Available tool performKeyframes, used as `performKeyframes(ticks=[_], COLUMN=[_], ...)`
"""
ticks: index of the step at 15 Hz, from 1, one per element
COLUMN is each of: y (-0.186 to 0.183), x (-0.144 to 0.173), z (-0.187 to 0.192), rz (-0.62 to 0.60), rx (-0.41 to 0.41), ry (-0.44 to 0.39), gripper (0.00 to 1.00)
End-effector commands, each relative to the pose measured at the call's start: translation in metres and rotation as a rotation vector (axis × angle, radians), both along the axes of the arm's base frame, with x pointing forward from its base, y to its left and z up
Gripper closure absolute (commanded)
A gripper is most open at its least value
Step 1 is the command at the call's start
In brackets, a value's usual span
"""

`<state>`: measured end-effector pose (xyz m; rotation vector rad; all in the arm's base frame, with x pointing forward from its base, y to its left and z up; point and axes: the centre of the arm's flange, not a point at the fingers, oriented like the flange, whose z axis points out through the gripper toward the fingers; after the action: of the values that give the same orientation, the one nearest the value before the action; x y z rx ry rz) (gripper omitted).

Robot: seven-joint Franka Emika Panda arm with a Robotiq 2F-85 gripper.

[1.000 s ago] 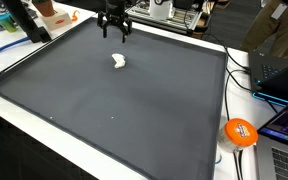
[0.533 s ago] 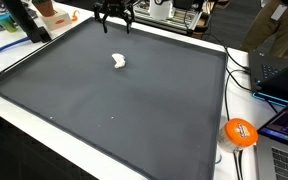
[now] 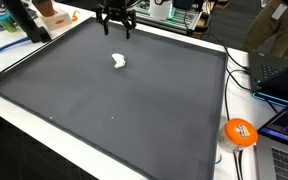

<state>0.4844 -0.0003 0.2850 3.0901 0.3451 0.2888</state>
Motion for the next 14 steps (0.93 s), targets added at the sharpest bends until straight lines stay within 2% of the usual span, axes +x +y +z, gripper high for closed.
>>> performKeyframes(ticks=[1,3,5,6,8,10,11,14], y=[0.024,0.011,0.009,0.014,0.033,0.048,0.047,0.054], x=[0.0,0.005,0.012,0.013,0.01,0.008,0.009,0.01], z=[0.036,0.059,0.083,0.093,0.108,0.113,0.107,0.11], rz=[-0.151,-0.222,-0.274,-0.262,-0.229,-0.192,-0.211,-0.2], rx=[-0.119,-0.187,-0.27,-0.287,-0.278,-0.206,-0.249,-0.244], ry=[0.01,0.019,0.07,0.097,0.163,0.218,0.166,0.165], gripper=[0.0,0.0,0.0,0.0,0.0,0.0,0.0,0.0])
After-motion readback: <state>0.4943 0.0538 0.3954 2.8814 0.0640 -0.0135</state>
